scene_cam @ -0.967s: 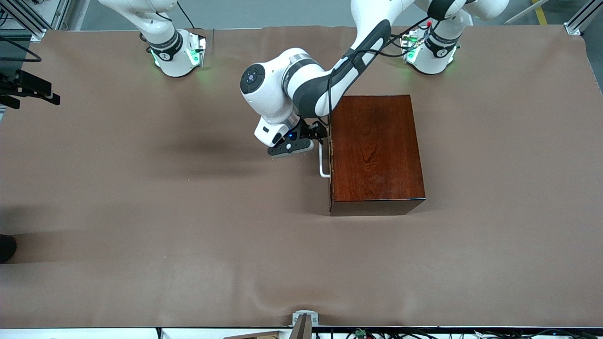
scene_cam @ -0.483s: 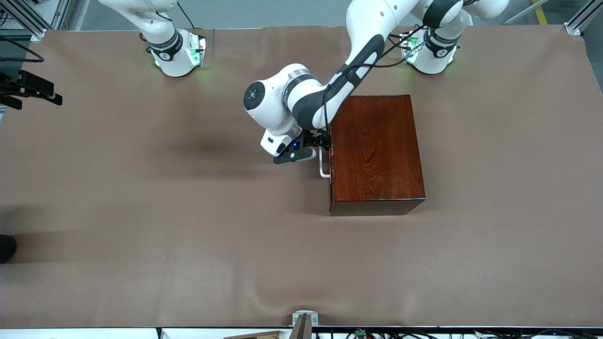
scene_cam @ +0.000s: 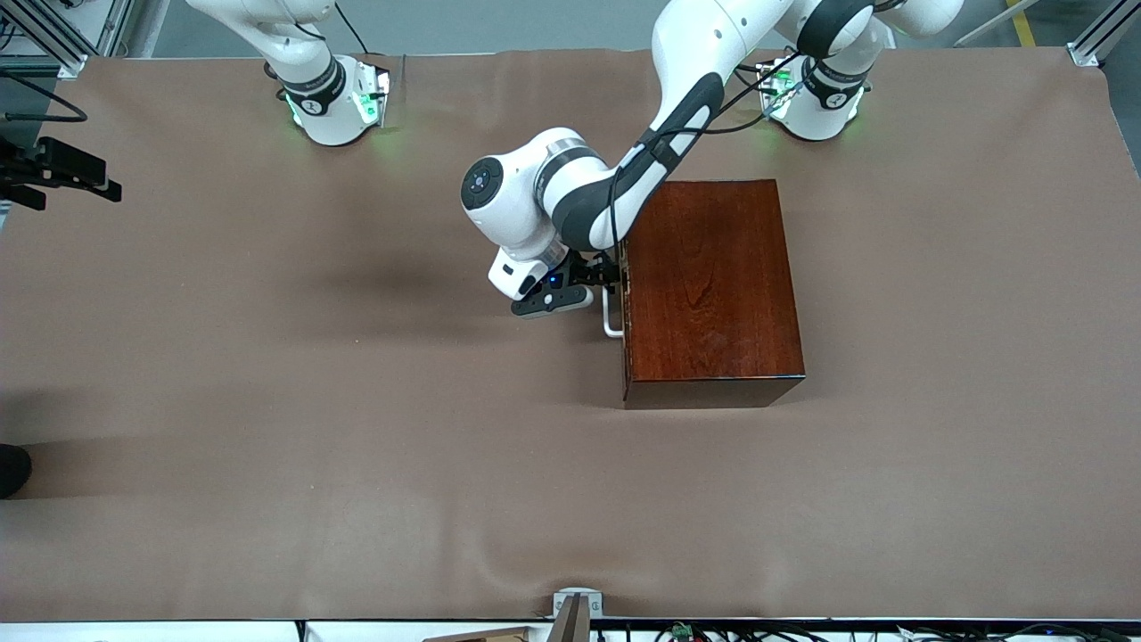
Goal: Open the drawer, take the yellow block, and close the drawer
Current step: 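Pull the drawer open by its handle with the left gripper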
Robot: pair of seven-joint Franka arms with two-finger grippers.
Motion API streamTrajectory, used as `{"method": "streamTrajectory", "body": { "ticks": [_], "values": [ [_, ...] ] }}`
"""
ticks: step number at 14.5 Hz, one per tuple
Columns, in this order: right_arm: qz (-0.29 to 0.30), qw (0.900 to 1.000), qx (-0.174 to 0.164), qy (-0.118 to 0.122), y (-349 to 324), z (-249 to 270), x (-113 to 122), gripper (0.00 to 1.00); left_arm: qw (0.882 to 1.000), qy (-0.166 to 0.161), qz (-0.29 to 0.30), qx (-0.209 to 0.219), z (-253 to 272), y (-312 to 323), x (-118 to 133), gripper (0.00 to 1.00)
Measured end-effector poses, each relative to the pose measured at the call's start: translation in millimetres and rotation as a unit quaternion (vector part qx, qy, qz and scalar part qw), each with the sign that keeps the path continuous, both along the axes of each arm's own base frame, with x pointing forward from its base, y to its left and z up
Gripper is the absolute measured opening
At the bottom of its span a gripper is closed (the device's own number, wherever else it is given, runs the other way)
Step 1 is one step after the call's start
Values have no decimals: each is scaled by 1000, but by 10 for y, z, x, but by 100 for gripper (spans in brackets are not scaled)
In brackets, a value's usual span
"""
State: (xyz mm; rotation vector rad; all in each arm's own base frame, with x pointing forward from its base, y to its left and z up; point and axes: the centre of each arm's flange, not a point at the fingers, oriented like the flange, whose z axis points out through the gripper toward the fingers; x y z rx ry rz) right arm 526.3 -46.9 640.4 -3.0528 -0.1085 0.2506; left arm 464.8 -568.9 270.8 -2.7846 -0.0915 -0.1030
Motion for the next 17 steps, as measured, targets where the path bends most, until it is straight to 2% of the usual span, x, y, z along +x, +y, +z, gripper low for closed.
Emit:
{"method": "streamTrajectory", "body": {
  "ticks": [6,10,15,17],
  "values": [
    [0,1000,3,1,35,-12,9,100,998,-36,17,-55,85,-258,-105,100],
    [-39,999,7,4,80,-13,14,100,996,-49,30,-68,128,-398,-238,100],
    [-41,999,6,5,135,-23,23,100,993,-62,58,-77,152,-481,-327,100],
    [-52,999,4,7,140,-25,22,100,991,-71,67,-97,180,-546,-344,100]
  ]
}}
